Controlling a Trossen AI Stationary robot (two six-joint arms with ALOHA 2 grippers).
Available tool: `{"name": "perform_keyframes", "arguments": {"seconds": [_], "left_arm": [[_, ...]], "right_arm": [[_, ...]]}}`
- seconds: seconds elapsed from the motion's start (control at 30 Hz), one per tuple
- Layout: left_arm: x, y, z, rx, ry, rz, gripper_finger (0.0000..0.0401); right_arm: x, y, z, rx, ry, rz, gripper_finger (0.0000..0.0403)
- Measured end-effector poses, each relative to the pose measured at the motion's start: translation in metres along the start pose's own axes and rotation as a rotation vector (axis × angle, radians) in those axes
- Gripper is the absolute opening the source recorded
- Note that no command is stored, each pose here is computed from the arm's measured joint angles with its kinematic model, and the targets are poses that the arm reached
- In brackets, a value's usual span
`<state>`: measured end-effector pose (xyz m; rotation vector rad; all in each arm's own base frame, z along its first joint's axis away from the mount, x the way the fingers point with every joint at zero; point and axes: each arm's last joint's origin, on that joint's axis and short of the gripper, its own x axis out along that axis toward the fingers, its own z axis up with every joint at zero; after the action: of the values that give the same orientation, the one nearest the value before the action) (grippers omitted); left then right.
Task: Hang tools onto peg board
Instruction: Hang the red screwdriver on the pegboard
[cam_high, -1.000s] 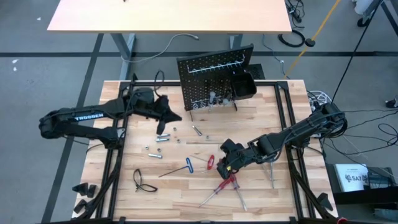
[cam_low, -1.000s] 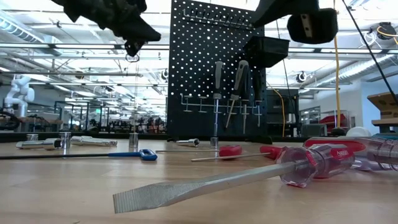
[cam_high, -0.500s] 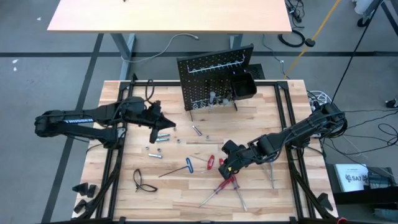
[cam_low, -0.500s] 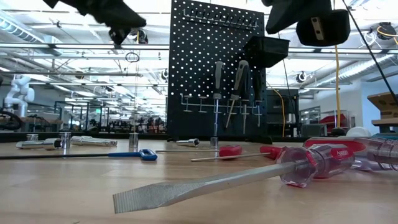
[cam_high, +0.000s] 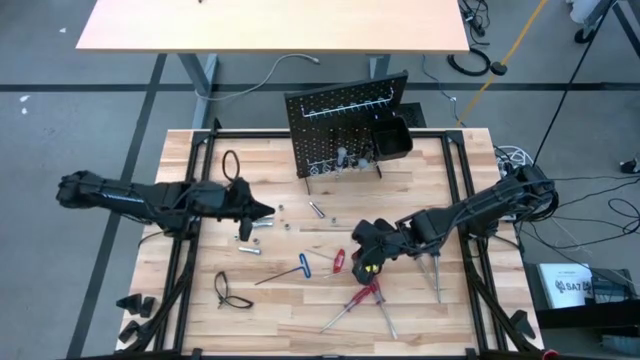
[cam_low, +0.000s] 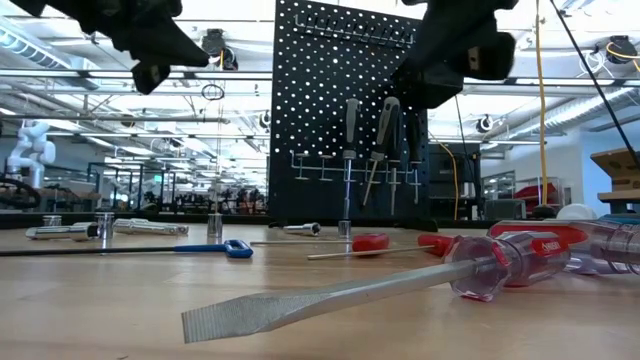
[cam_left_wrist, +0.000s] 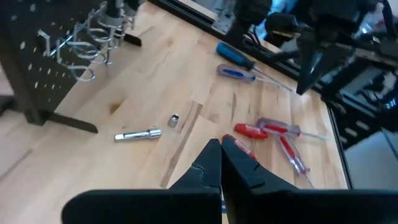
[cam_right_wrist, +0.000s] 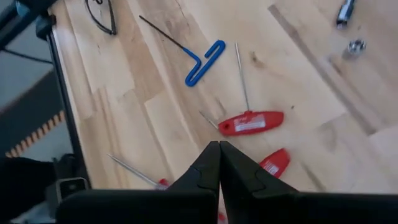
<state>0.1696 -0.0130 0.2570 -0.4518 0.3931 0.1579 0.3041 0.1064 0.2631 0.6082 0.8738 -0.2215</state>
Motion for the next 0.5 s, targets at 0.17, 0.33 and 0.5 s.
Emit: {"name": "perform_keyframes", "arguments": {"seconds": [0.17, 0.33, 0.5], "left_arm": [[-0.001, -0.014, -0.009, -0.072, -0.026, 0.045, 0.0], [-0.001, -0.029, -0.022, -0.141, -0.032, 0.061, 0.0], [-0.002, -0.044, -0.036, -0.183, -0.011, 0.046, 0.0]], "right_arm": [[0.001, -0.004, 0.005, -0.092, 0.03, 0.022, 0.0022], [0.002, -0.009, 0.009, -0.17, 0.034, 0.017, 0.0076], [0.002, -0.011, 0.012, -0.193, 0.026, 0.008, 0.0129]]}}
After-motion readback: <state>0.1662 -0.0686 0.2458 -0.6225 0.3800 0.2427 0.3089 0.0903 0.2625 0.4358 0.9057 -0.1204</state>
